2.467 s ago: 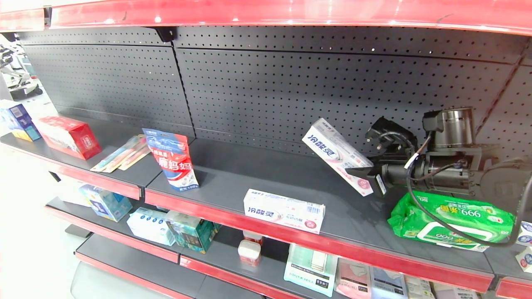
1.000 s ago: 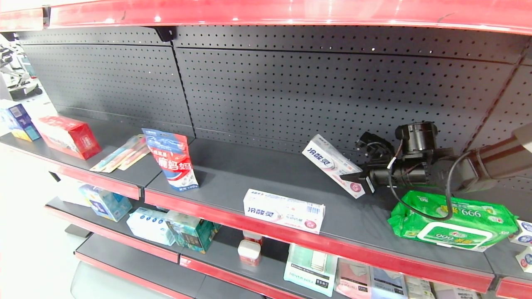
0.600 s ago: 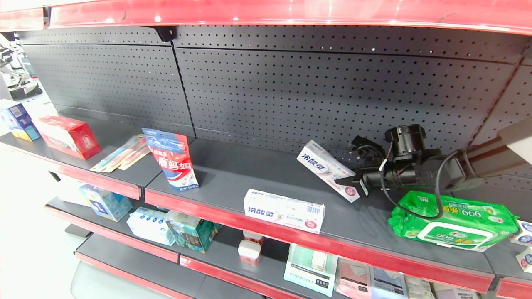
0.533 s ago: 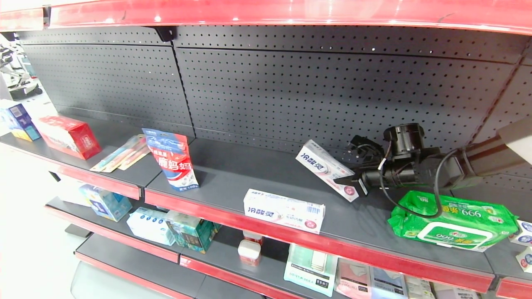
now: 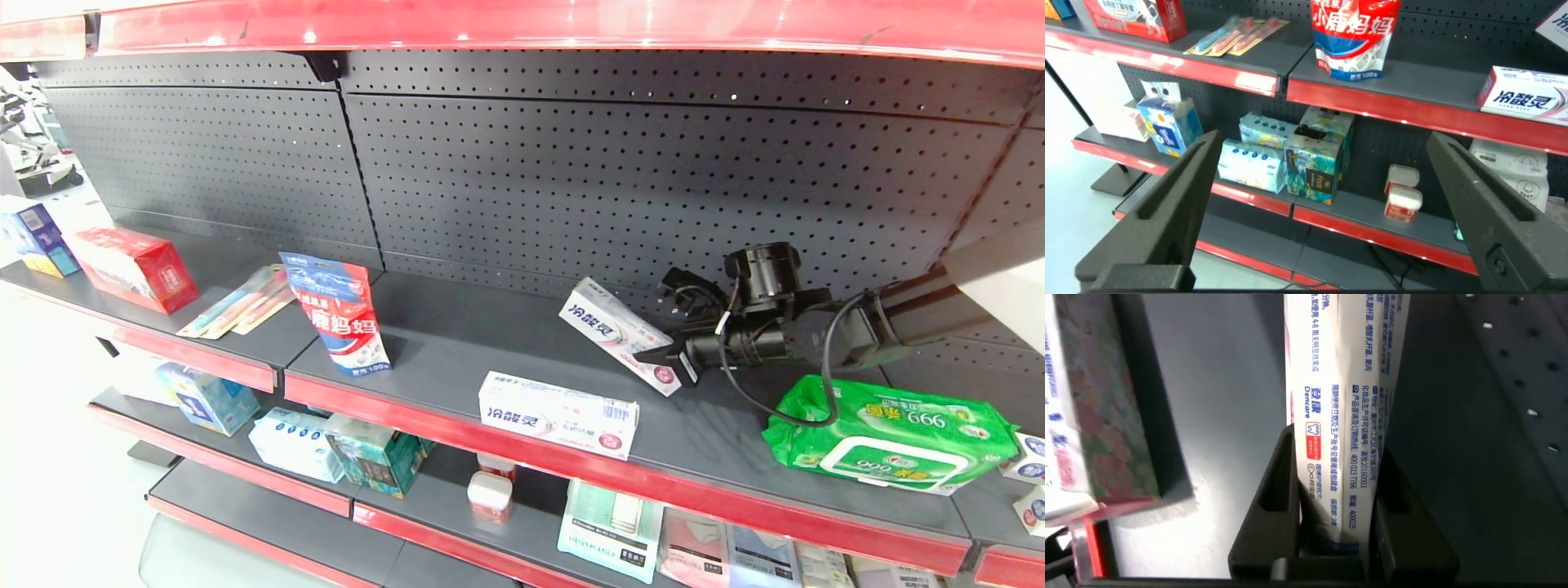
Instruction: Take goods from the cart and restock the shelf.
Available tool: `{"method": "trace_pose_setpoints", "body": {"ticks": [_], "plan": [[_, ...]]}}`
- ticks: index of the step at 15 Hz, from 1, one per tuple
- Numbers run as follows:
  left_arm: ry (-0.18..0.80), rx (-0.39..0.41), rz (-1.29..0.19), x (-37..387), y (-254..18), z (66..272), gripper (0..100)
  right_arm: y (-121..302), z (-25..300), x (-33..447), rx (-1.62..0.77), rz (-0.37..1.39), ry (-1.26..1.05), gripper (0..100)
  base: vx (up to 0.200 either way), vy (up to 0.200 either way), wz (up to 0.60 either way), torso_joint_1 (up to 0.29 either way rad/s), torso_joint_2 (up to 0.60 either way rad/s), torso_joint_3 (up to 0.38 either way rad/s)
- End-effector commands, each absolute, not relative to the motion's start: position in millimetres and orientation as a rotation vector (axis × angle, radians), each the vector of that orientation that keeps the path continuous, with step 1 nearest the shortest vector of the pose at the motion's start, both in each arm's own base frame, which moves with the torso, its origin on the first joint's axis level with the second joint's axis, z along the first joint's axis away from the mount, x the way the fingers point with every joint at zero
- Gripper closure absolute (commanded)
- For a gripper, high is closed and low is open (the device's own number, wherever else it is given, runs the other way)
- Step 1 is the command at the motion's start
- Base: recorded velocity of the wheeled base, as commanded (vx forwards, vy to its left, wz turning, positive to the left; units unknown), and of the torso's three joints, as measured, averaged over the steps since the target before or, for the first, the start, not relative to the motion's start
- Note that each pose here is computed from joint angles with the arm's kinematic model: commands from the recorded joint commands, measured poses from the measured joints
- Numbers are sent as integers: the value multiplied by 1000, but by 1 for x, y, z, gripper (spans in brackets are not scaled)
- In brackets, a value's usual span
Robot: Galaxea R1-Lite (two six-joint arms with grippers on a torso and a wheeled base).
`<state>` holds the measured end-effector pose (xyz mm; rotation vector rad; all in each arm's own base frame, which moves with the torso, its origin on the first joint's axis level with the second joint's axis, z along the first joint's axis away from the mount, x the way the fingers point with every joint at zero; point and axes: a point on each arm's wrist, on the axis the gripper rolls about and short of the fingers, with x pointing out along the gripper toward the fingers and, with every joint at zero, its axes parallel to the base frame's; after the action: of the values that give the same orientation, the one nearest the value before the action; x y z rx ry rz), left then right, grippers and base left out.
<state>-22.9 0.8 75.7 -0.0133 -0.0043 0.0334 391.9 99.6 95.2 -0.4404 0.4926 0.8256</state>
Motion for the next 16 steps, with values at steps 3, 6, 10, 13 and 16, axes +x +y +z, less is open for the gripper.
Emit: {"method": "trace_pose_setpoints", "body": {"ticks": [3, 6, 10, 13, 16], "plan": [[-3, -14, 34, -23, 1, 76, 0, 102, 91, 393, -457, 820, 502, 100, 0, 0, 0, 0, 0, 0], [-3, -14, 34, -23, 1, 76, 0, 101, 92, 394, -528, 803, 486, 100, 0, 0, 0, 0, 0, 0], [-3, -14, 34, -23, 1, 76, 0, 105, 92, 392, -537, 812, 481, 100, 0, 0, 0, 0, 0, 0], [-3, -14, 34, -23, 1, 76, 0, 107, 90, 390, -562, 829, 481, 100, 0, 0, 0, 0, 0, 0], [-3, -14, 34, -23, 1, 76, 0, 112, 86, 385, -579, 855, 498, 100, 0, 0, 0, 0, 0, 0]]}}
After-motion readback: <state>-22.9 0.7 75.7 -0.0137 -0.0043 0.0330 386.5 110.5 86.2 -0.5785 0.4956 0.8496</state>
